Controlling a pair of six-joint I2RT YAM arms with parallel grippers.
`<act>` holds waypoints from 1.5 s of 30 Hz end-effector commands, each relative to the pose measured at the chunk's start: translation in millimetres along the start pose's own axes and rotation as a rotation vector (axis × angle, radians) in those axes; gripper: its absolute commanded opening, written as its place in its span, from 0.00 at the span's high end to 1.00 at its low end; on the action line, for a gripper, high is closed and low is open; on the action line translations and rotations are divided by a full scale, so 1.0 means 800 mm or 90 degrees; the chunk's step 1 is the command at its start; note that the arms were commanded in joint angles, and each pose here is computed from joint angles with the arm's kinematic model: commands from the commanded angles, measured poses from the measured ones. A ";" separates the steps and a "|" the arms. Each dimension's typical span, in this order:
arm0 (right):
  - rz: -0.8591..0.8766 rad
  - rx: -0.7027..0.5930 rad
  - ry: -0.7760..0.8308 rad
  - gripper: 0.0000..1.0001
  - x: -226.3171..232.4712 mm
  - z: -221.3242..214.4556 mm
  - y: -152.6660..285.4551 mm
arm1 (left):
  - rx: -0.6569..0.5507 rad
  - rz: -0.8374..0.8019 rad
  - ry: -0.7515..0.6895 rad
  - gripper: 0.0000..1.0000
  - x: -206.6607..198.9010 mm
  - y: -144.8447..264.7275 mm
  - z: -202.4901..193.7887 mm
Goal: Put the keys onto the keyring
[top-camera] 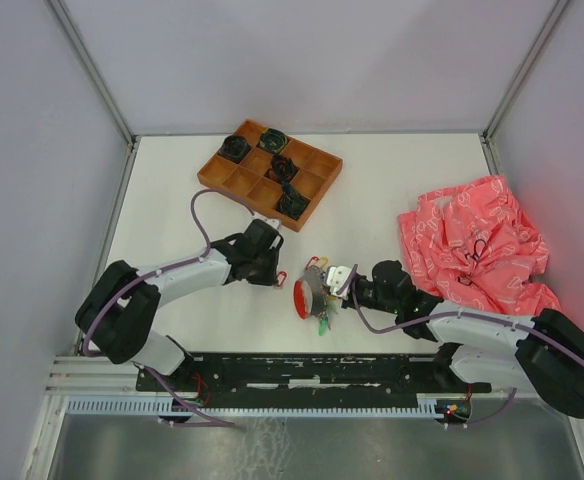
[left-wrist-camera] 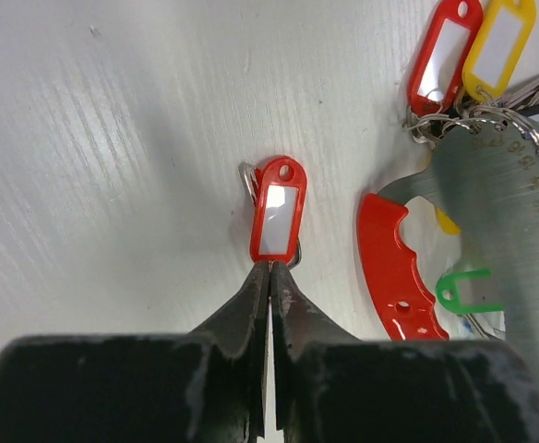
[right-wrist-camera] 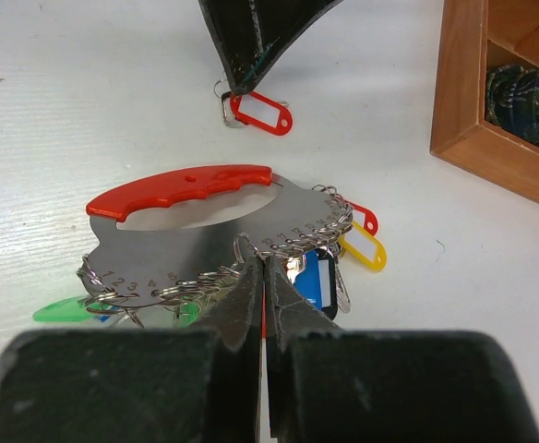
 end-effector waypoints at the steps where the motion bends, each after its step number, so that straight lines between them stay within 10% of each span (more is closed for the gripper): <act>1: -0.030 -0.036 0.018 0.99 -0.017 0.024 -0.007 | 0.006 0.010 0.017 0.92 -0.014 0.010 0.018; 19: -0.021 -0.031 0.020 0.99 -0.015 0.023 -0.010 | 0.083 0.039 -0.033 0.69 -0.019 0.001 0.025; 23: -0.021 -0.034 0.022 0.99 -0.014 0.025 -0.010 | 0.040 0.022 -0.022 0.47 -0.021 0.020 0.030; 30: -0.019 -0.038 0.023 0.99 -0.014 0.029 -0.008 | -0.010 -0.045 -0.010 0.47 -0.020 0.029 0.018; 38: -0.013 -0.026 0.013 0.99 -0.014 0.035 -0.009 | -0.233 -0.232 -0.100 0.47 -0.026 0.044 0.023; 45: -0.026 -0.044 0.015 0.99 -0.015 0.041 -0.003 | -0.242 -0.114 -0.071 0.46 -0.001 0.024 0.022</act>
Point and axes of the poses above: each gripper's point midway between its finger pads, its own y axis back along the fingers, its own x axis along the line the jaws close on, z = x × y, the point moved 8 cm from there along y, back along the fingers, and after that the axes turned 6 degrees about y, right-handed, at the moved point
